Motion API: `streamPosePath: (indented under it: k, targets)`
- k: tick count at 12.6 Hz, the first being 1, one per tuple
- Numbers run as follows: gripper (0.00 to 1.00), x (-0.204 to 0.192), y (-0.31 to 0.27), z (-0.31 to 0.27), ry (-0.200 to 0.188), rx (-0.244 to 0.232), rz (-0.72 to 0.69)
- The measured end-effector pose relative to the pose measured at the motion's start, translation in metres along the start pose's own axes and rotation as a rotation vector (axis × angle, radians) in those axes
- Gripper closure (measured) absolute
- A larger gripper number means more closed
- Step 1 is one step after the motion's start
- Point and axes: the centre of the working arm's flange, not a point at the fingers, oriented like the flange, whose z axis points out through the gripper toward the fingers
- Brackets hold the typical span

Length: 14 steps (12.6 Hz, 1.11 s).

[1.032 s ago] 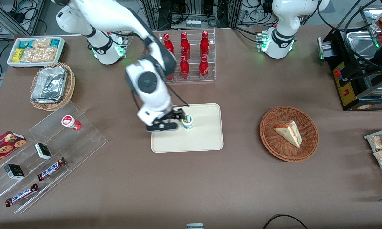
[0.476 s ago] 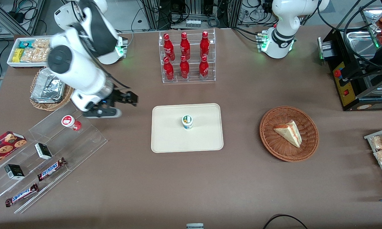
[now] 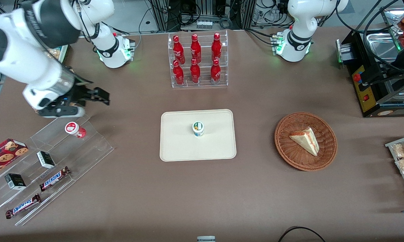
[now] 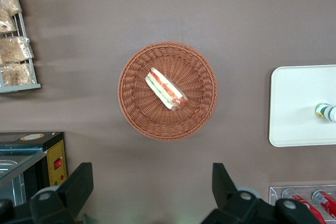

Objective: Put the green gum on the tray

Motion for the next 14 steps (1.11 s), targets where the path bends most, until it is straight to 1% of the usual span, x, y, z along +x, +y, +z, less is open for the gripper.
streamPosePath:
  k: [1, 4, 5, 10, 14]
  targets:
    - [0.00, 0.003, 0.010, -0.004, 0.003, -0.002, 0.000]
    - [0.00, 0.009, 0.033, -0.010, 0.017, -0.047, 0.004]
    - [0.00, 0.010, 0.041, -0.013, 0.023, -0.050, 0.009]
    - [0.00, 0.015, 0.072, -0.028, 0.044, -0.043, 0.051]
    - [0.00, 0.017, 0.100, -0.035, 0.038, -0.039, 0.060]
